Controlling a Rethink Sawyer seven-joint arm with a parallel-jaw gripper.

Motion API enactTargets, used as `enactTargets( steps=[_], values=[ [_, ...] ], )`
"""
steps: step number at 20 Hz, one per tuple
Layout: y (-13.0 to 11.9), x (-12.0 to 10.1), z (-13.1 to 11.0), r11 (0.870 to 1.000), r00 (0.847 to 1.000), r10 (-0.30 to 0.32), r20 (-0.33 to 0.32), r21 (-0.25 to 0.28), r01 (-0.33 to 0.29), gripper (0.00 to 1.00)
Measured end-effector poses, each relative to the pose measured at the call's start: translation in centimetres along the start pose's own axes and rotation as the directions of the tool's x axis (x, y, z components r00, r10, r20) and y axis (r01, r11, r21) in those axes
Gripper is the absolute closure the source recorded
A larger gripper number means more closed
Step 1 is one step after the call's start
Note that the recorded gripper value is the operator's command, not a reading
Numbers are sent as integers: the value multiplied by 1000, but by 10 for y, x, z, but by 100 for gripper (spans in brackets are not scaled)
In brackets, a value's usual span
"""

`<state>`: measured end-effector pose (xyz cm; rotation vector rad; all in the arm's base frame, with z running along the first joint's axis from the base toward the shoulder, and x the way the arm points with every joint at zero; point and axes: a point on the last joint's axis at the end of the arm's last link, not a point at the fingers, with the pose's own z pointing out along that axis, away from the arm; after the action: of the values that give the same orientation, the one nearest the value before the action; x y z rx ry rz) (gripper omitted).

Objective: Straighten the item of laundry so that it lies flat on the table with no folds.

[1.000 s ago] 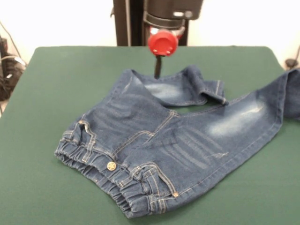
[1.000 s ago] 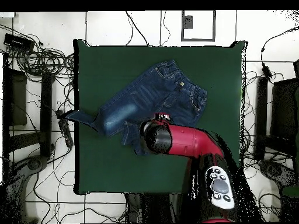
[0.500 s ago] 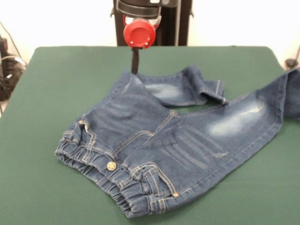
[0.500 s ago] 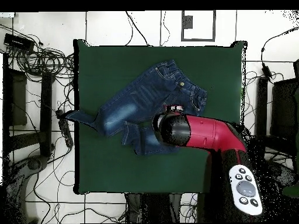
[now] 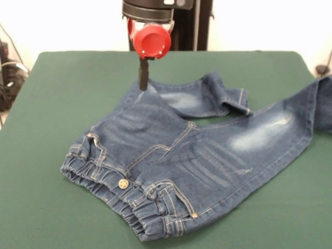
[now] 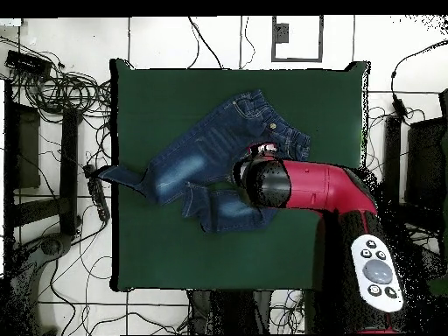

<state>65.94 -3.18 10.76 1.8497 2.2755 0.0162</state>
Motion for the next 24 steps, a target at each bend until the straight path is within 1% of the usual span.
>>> enactTargets(
  steps=[7, 11, 14, 18, 24],
  values=[
    [13, -11, 2, 998, 999, -49, 9, -35, 49, 100],
    [19, -16, 11, 994, 995, -97, 16, -45, 97, 100],
    [22, -17, 18, 991, 992, -124, 9, -53, 124, 100],
    [27, -23, 26, 978, 981, -195, -1, -74, 194, 100],
    [32, -31, 38, 951, 954, -298, -2, -90, 297, 100]
  ],
)
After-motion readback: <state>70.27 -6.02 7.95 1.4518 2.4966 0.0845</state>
